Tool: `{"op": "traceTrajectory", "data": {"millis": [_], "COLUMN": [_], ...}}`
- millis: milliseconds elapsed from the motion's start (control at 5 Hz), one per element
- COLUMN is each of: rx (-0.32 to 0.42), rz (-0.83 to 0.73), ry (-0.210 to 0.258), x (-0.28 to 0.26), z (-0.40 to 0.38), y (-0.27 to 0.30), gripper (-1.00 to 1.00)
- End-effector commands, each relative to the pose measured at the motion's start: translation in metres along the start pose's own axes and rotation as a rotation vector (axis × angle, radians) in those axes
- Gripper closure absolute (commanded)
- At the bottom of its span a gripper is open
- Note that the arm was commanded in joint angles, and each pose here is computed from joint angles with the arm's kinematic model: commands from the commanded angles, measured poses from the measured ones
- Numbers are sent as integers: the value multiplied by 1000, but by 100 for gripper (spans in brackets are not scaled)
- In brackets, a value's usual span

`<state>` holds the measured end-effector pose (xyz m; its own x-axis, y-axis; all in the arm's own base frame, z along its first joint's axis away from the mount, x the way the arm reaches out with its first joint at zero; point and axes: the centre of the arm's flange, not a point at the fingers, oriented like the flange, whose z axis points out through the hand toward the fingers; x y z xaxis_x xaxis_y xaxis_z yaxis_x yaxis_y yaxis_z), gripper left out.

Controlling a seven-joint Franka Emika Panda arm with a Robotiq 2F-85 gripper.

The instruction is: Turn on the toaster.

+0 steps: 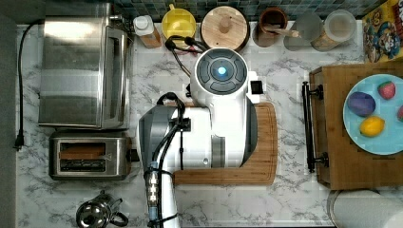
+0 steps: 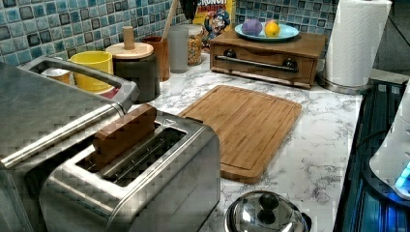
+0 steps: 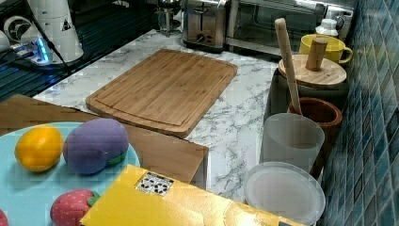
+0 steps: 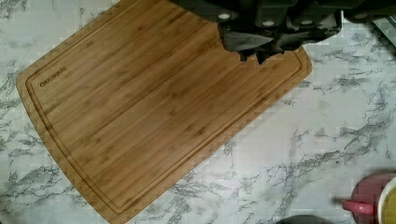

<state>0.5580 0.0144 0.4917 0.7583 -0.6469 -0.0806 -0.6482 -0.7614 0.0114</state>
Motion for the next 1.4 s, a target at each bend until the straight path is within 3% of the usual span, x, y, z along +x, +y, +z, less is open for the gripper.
{"op": "traceTrajectory", "data": {"millis": [200,400,600,1400], "rx": [3,6,-25,30], "rz": [-23,-115,-195,-395], "ry": [3,0,-32,-52], "x": [-4,-27,-48,-138], "z": [0,18,42,103], "y": [-5,-17,-30,-38], "gripper": [100,100,100,100]}}
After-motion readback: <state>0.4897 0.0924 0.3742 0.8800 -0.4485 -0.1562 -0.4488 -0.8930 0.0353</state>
